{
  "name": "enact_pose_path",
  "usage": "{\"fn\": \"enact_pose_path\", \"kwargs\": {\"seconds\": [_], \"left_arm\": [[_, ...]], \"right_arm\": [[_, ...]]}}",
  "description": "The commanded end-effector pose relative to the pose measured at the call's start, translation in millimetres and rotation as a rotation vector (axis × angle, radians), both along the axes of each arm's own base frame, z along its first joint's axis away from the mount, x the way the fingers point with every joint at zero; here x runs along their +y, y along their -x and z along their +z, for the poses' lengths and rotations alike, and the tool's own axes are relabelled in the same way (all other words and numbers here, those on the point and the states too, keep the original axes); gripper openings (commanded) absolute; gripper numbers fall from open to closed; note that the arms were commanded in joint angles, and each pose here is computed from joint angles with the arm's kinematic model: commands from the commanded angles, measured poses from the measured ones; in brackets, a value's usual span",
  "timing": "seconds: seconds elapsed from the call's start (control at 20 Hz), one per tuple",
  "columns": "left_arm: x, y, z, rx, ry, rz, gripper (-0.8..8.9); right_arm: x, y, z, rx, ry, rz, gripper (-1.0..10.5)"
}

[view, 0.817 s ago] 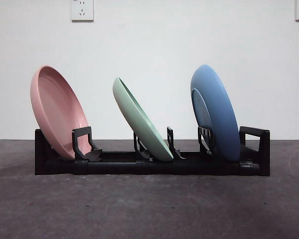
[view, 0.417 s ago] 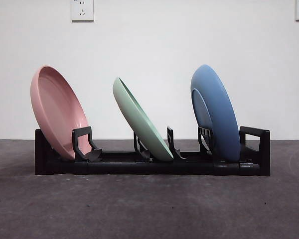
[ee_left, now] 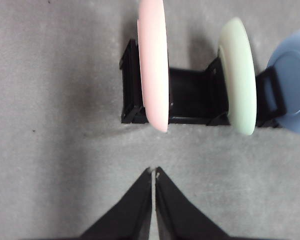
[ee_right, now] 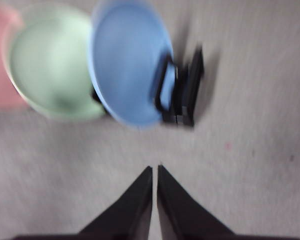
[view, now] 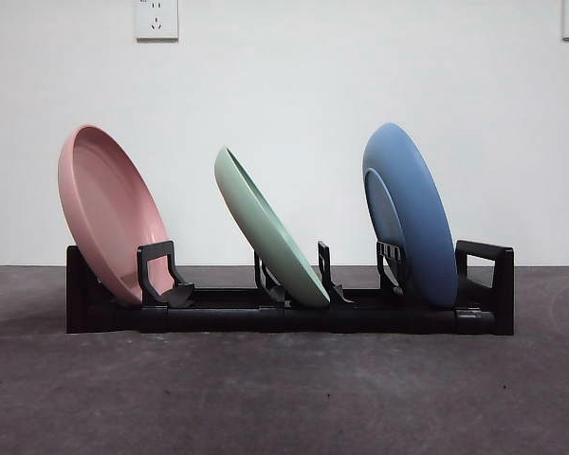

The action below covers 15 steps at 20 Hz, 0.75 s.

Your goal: Place the plate

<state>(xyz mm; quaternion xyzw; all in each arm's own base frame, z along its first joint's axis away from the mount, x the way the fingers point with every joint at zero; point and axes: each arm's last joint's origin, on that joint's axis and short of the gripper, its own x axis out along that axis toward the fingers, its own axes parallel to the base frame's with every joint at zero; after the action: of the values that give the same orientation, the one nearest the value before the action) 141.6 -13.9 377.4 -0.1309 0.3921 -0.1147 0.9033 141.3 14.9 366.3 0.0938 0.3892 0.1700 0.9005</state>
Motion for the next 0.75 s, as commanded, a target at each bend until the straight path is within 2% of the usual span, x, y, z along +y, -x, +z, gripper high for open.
{"fn": "enact_pose_path", "kwargs": {"seconds": [0.05, 0.1, 0.15, 0.4, 0.75], "left_arm": [[0, -5, 7, -0.045, -0.025, -0.03, 1.45], [0, -5, 7, -0.039, -0.026, -0.03, 2.49], [0, -6, 6, -0.036, -0.026, -0.03, 2.91], [0, -5, 7, -0.037, -0.026, -0.03, 2.9], [0, -5, 7, -0.038, -0.026, -0.03, 2.89]], "right_arm": [[3, -13, -2, 0.014, 0.033, 0.053, 1.4], [5, -17, -4, 0.029, 0.032, 0.063, 2.7], [7, -20, -6, 0.042, 0.034, 0.073, 3.8], [20, -28, -7, 0.05, 0.006, 0.111, 3.8], [39, -85, -21, 0.15, -0.034, 0.145, 3.7]]}}
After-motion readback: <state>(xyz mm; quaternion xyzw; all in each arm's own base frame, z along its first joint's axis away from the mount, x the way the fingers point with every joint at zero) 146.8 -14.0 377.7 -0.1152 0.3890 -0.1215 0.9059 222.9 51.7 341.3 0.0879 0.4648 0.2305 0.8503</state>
